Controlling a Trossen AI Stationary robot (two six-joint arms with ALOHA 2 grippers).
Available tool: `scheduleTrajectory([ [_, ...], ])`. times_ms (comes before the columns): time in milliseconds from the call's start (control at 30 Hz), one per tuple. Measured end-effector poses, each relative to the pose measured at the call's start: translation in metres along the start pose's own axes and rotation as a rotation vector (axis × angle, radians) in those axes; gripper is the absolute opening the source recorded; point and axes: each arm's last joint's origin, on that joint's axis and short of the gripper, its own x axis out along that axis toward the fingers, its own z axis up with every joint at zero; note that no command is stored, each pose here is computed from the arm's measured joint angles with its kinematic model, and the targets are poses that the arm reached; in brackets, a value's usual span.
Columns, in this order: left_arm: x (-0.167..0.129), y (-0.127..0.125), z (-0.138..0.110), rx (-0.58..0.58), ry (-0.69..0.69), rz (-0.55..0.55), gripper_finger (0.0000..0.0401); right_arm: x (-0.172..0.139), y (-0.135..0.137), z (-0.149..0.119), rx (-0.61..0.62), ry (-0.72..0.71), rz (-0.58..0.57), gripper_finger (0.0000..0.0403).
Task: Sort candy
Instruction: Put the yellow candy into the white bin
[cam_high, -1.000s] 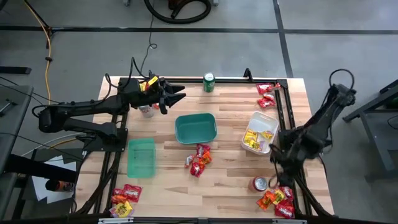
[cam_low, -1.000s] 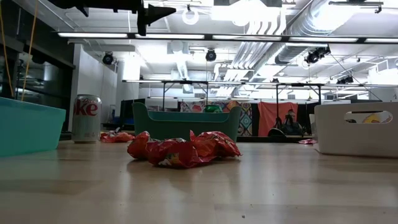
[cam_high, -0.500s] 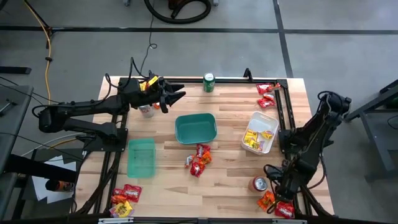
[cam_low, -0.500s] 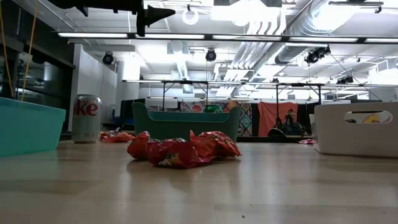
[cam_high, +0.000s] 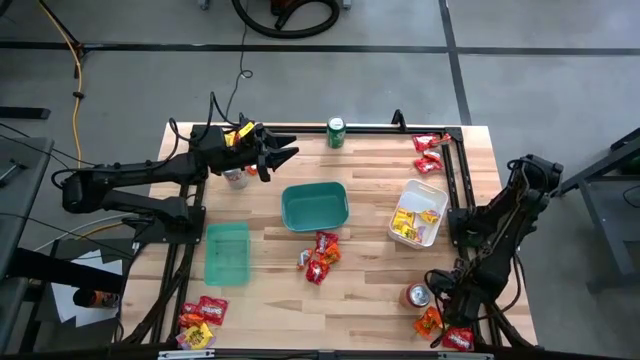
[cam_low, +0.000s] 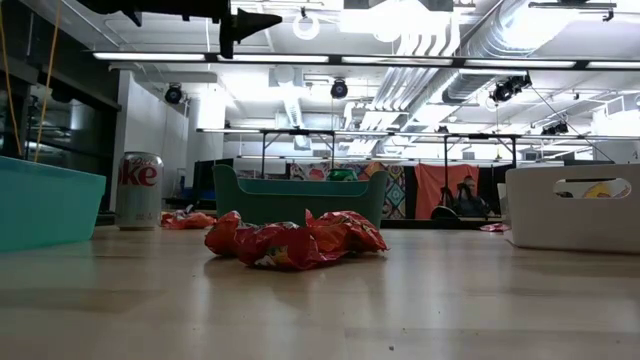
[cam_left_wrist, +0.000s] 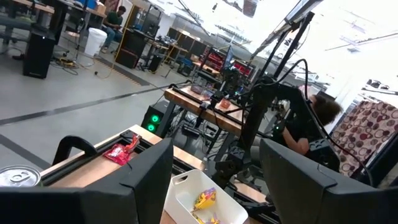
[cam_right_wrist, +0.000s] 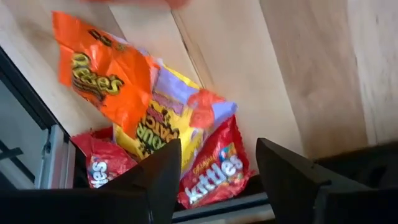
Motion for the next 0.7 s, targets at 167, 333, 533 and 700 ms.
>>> scheduleTrajectory([
  [167,0.000,0.000,0.000,0.000,0.000,0.000,0.0227,0.001,0.001,-0.011,0.090,-0.037,0.008,0.0201],
  [333,0.000,0.000,0.000,0.000,0.000,0.001,0.0227,0.002,0.002,-0.016,0.082,-0.042,0.007,0.0201],
  [533,0.000,0.000,0.000,0.000,-0.001,0.001,0.0227,0.003,0.002,-0.015,0.006,-0.091,0.002,0.0201],
  [700,0.000,0.000,0.000,-0.001,0.000,0.001,0.0227,0.015,0.006,-0.014,-0.046,-0.086,-0.034,0.0201],
])
